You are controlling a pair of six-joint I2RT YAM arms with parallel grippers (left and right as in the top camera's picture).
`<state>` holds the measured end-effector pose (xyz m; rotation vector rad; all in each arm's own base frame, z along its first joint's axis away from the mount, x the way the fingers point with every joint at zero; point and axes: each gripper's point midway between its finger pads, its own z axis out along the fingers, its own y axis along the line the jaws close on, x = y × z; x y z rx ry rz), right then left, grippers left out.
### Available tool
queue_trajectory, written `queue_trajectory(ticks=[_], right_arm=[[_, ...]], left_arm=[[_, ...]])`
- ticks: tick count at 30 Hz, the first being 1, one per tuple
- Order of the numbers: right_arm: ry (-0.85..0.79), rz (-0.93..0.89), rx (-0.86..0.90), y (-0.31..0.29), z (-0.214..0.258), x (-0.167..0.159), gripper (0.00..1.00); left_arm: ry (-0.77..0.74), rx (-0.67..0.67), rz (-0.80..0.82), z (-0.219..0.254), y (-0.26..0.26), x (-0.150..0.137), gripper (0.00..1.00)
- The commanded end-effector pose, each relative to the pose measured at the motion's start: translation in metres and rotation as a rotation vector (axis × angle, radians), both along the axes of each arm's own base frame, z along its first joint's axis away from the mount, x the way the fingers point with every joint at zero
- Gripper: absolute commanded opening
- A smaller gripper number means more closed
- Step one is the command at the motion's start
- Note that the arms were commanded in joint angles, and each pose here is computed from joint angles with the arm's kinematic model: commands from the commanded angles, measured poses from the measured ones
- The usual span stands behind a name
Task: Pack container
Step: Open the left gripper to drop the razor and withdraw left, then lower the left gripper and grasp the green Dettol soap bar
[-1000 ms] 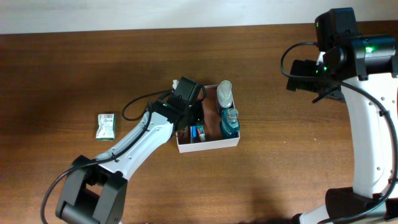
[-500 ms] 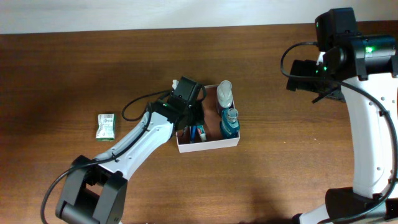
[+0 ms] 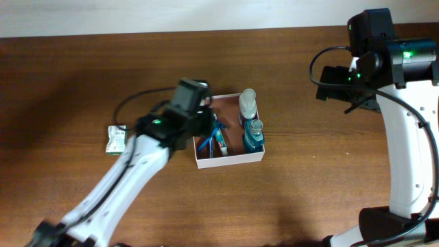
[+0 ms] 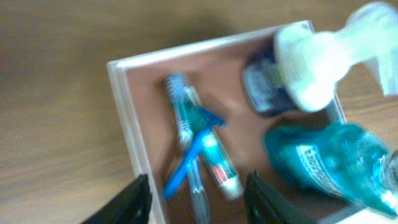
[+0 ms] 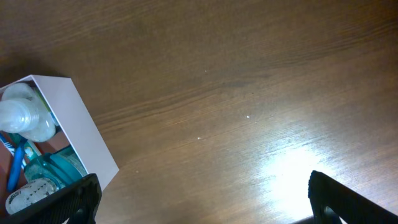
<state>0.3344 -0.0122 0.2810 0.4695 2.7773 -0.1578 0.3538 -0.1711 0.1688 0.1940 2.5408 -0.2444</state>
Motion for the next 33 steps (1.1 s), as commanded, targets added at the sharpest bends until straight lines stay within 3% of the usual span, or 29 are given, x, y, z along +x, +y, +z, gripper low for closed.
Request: queue_trajectory(ticks=[1,7,16,22,26,33], right_arm=[[-0.010,-0.009,-0.015,-0.004,0.003,0.001,0.98],[-0.010,-0.009,-0.015,-0.004,0.003,0.001,0.98],[-0.010,-0.008,-0.015,-0.004,0.003,0.001,0.98],[-0.010,-0.009,-0.015,-0.004,0.003,0.001,0.98],[-0.010,-0.008,-0.015,-0.004,0.003,0.001,0.98],[-0.010,-0.008,-0.015,-0.004,0.003,0.001,0.98]], left_arm=[[-0.066,0.138,0.064,0.023,0.050,0.002,0.56],[0.018,0.215,0.276,0.018,0.134,-0.005,0.70],[0.096,0.246,0.510,0.008,0.232,-0.012,0.72],[0.177,0.217,0.511,-0.016,0.252,-0.013,0.80],[0.245,0.216,0.529,-0.039,0.261,-0.010,0.99],[0.345,0.220,0.520,-0.085,0.265,-0.002,0.99]])
